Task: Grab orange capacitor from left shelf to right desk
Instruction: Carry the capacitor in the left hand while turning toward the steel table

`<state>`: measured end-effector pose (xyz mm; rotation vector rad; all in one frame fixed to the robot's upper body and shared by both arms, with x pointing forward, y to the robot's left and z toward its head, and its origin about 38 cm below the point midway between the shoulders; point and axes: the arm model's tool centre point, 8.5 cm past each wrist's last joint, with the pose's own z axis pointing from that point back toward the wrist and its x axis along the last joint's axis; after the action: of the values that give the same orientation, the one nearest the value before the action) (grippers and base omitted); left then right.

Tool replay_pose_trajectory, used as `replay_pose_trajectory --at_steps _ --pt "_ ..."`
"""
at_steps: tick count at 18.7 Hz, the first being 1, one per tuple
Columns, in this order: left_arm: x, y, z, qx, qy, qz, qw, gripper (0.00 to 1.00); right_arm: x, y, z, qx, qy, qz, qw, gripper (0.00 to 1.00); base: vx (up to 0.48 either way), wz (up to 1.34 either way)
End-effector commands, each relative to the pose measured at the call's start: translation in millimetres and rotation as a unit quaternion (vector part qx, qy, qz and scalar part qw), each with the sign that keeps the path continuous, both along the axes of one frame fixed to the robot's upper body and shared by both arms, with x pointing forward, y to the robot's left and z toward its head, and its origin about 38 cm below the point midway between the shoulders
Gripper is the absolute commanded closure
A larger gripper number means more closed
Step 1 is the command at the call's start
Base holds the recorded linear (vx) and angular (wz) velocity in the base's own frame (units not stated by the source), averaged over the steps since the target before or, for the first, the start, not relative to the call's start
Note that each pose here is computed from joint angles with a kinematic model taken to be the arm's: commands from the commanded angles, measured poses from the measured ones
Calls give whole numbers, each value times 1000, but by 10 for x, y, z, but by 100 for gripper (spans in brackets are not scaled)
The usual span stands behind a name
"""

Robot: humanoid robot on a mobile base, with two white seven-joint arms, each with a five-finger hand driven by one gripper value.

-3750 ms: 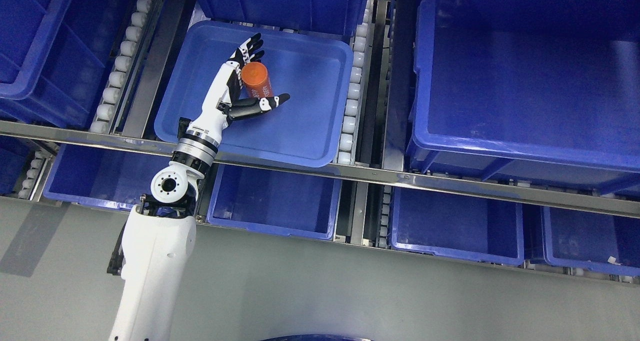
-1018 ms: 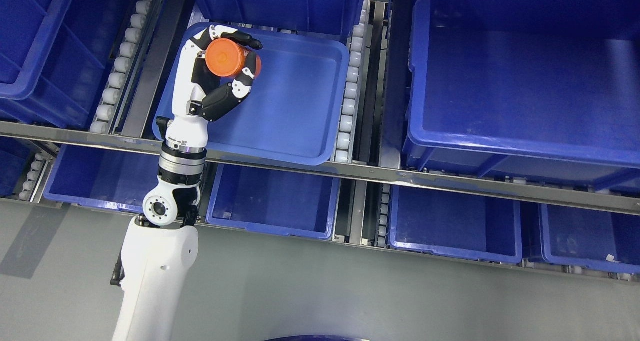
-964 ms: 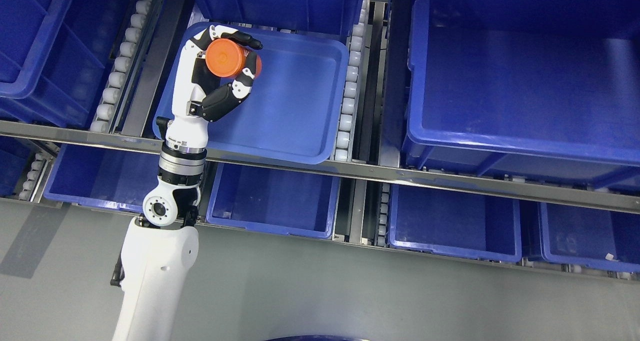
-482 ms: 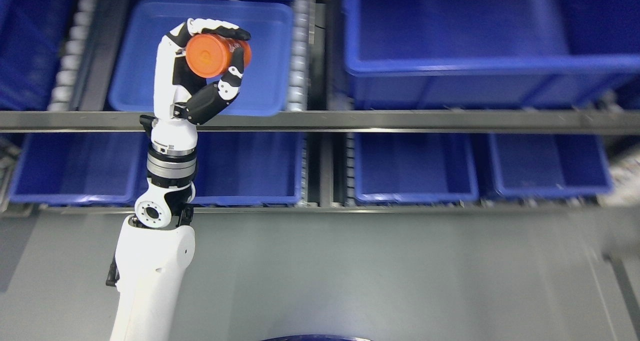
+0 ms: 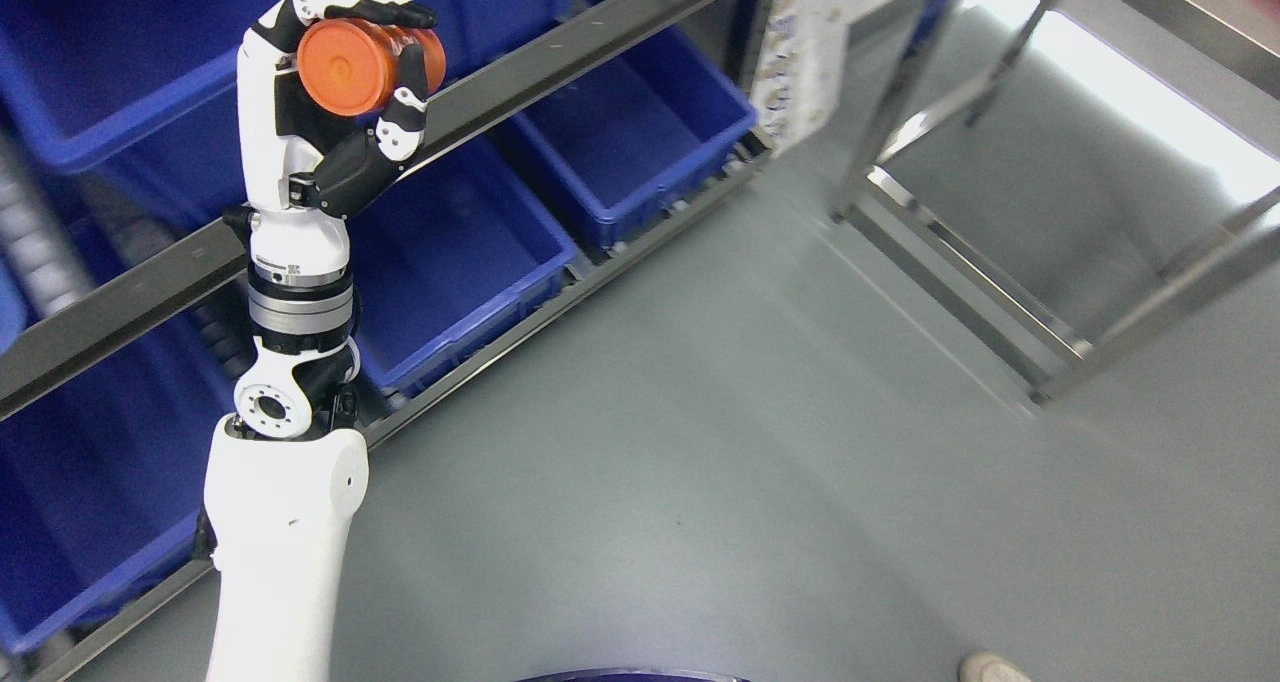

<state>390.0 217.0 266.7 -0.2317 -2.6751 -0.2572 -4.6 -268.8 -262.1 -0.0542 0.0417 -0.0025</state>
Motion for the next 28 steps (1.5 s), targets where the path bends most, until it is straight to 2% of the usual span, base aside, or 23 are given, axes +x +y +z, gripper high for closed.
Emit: replay_pose_trajectory --at_steps 1,4,9,12,17,28 --pt "-8 -19 10 11 4 -6 1000 97 130 -115 5 -9 -18 -1 1000 0 -44 -1226" --pt "45 -164 -30 19 32 -28 999 97 130 -115 5 -9 -18 -1 1000 0 47 -1032" --pt "295 -279 -140 23 112 -40 993 97 140 -115 5 -9 -19 -1 1000 0 128 -734" --pt "358 -514 -181 42 148 -69 986 97 130 -115 5 -9 -18 -1 1000 0 157 -467" --pt "467 -604 -210 8 180 -52 982 96 130 -115 5 -9 -18 -1 1000 0 226 -288" --pt "543 -705 -222 31 197 -62 978 96 130 -115 5 -9 -18 -1 1000 0 315 -120"
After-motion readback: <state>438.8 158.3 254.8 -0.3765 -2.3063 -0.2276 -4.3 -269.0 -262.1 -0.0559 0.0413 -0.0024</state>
